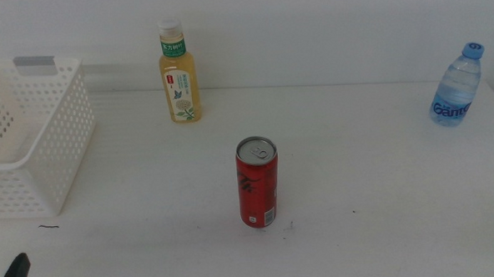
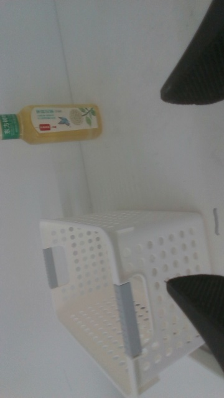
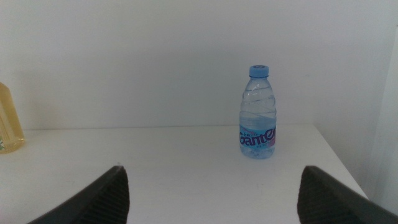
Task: Use arms to grab the bottles and put them into the dustbin to the left of the table.
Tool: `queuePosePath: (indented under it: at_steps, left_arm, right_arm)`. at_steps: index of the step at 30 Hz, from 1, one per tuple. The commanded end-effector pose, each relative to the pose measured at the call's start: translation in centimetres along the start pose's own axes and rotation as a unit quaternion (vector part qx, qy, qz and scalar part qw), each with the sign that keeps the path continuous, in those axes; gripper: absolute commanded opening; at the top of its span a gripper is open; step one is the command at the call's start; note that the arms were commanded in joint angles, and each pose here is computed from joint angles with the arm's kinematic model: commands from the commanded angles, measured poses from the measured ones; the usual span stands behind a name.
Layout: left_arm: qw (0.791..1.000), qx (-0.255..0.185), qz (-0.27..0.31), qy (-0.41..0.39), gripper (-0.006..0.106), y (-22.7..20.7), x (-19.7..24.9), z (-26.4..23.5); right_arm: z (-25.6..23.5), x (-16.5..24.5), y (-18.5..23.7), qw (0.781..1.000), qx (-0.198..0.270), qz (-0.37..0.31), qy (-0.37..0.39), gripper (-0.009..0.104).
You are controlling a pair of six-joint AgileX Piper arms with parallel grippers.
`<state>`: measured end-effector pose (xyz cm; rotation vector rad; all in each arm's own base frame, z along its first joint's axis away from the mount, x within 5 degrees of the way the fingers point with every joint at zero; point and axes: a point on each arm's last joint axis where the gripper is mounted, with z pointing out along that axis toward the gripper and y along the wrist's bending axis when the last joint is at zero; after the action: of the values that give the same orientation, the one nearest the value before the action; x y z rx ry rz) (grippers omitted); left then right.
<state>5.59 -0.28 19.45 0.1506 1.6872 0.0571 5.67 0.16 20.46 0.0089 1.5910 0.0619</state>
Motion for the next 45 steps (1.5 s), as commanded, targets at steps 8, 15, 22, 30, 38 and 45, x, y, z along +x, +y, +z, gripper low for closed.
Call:
queuePosePath:
  at_steps: [8,15,22,30,38,45]
  left_arm:
    - [0.989,0.132,-0.005,-0.061,0.094,-2.3,-2.2,3.1]
    - [0.967,0.249,-0.015,-0.057,0.094,-7.4,-1.3,6.7]
    - [0.963,0.26,-0.012,-0.063,0.094,-9.3,0.2,8.1]
    - [0.961,0.273,-0.003,-0.05,0.094,-9.6,0.7,8.2]
    - [0.955,0.292,0.006,-0.054,0.094,-9.9,0.6,8.0]
    - [0.953,0.299,-0.012,-0.053,0.094,-10.3,0.4,8.3]
  right_arm:
    - [0.0,0.0,0.0,1.0,0.003,-0.005,-0.005,0.085]
    - [0.0,0.0,0.0,1.0,0.003,-0.005,-0.005,0.085]
    - [0.0,0.0,0.0,1.0,0.003,-0.005,-0.005,0.085]
    - [0.0,0.0,0.0,1.0,0.003,-0.005,-0.005,0.085]
    - [0.0,0.0,0.0,1.0,0.003,-0.005,-0.005,0.085]
    - [0.0,0.0,0.0,1.0,0.003,-0.005,-0.005,0.085]
